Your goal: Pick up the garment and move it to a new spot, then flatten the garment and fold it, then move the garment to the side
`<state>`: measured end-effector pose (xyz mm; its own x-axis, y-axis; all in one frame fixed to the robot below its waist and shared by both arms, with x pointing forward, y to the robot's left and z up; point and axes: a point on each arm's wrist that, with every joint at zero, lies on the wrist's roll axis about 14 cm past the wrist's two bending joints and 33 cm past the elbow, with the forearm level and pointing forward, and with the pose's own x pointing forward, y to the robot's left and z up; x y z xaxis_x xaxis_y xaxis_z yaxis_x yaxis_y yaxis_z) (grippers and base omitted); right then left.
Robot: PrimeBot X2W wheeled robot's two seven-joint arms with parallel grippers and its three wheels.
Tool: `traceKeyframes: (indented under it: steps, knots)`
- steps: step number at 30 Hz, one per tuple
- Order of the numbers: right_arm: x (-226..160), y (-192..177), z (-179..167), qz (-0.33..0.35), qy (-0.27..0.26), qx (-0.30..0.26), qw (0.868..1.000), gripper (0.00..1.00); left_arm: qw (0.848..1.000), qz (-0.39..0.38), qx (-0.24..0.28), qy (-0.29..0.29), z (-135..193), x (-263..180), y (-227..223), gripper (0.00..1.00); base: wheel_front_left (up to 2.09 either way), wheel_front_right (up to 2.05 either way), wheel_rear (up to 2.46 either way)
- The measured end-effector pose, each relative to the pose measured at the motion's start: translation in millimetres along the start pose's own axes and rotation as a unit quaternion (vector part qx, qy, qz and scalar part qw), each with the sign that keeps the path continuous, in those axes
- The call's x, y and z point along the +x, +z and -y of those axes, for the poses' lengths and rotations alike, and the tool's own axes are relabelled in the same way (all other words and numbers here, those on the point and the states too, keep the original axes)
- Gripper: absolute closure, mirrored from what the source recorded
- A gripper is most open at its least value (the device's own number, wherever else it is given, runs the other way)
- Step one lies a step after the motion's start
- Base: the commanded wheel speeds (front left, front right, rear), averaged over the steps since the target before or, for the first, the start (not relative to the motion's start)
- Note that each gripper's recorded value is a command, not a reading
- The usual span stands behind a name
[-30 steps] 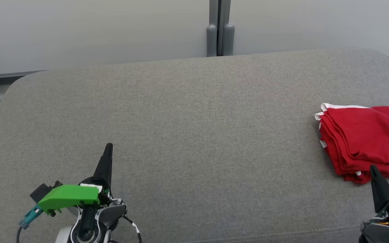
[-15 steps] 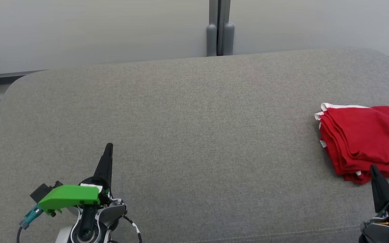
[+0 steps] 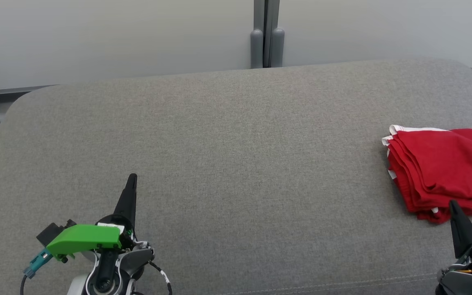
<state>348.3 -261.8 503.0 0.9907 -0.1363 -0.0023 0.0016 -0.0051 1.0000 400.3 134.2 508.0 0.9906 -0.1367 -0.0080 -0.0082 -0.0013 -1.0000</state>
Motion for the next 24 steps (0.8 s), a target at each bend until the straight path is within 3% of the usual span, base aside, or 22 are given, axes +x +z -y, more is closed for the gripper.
traceKeyframes:
  steps: [24]
  knots:
    - [0.0,0.0,0.0,0.000,0.000,0.000,1.000,1.00,1.000,0.000,0.000,0.000,0.0,0.0,-0.1,1.00,0.00,0.00,0.00]
